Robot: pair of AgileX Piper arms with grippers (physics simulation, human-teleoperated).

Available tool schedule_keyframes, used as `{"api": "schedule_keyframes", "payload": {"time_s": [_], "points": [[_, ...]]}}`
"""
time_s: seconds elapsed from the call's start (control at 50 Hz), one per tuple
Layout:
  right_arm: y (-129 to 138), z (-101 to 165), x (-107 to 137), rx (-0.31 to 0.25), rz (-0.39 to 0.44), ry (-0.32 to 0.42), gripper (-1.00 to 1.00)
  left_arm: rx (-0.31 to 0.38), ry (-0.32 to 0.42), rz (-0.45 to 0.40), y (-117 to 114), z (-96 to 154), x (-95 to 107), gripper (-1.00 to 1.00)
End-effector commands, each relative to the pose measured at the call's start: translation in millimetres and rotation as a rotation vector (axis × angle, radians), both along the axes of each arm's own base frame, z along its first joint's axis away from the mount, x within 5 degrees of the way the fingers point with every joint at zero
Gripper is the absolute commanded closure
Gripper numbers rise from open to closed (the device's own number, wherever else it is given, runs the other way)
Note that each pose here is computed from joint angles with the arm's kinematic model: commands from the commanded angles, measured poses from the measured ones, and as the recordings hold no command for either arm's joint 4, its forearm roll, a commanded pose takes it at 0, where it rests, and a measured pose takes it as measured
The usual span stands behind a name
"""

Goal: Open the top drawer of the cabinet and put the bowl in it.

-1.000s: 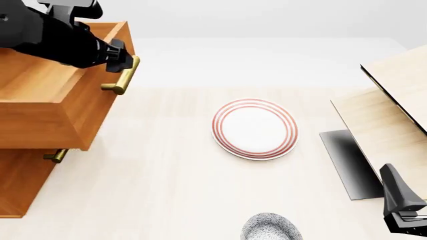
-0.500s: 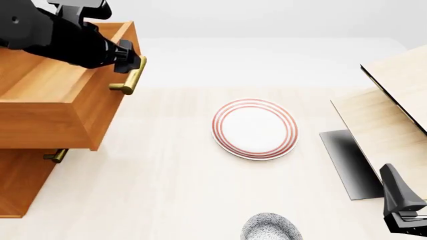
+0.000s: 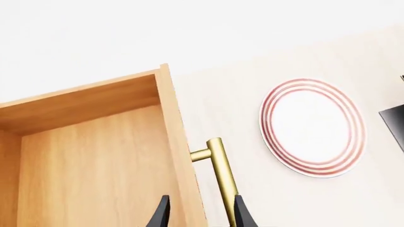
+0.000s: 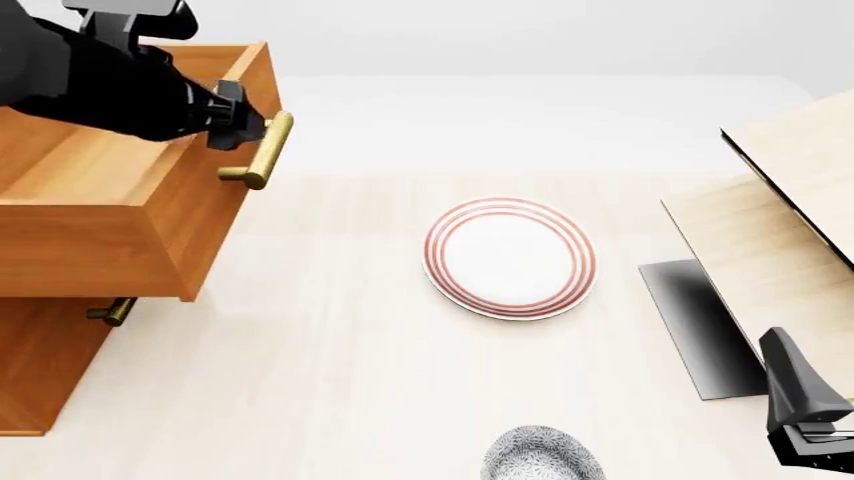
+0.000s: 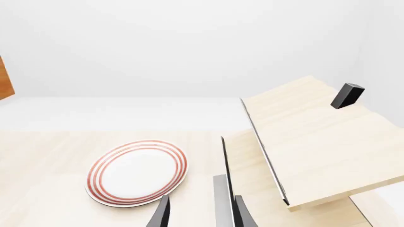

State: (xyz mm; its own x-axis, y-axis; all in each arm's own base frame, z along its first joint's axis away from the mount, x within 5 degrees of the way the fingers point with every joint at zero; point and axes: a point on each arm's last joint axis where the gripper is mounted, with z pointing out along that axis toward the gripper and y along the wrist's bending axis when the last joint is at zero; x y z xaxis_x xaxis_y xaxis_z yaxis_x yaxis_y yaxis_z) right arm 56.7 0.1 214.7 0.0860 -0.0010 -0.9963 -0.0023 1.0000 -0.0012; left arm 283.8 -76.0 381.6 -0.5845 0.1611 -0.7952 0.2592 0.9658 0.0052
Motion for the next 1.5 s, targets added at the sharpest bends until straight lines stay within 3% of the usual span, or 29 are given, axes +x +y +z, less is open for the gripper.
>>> {"api": "schedule_keyframes", "payload": {"time_s": [0.02, 0.52, 1.0, 1.5], "points": [[0.0, -0.2, -0.1, 0.000, 0.000, 0.000, -1.00, -0.005, -0.008, 0.014, 6.2, 1.0, -5.9, -1.00], [0.0, -0.3, 0.0, 0.000, 0.000, 0.001, -1.00, 0.027, -0.071, -0.018, 14.7, 27.9, -38.8, -1.00], [0.0, -0.2, -0.1, 0.000, 0.000, 0.000, -1.00, 0.106, -0.190, -0.188, -1.7, 54.0, -67.2, -1.00], [0.0, -0.2, -0.1, 0.000, 0.000, 0.000, -1.00, 0.103, -0.200, -0.309, -21.1, 53.8, -88.2, -1.00]]}}
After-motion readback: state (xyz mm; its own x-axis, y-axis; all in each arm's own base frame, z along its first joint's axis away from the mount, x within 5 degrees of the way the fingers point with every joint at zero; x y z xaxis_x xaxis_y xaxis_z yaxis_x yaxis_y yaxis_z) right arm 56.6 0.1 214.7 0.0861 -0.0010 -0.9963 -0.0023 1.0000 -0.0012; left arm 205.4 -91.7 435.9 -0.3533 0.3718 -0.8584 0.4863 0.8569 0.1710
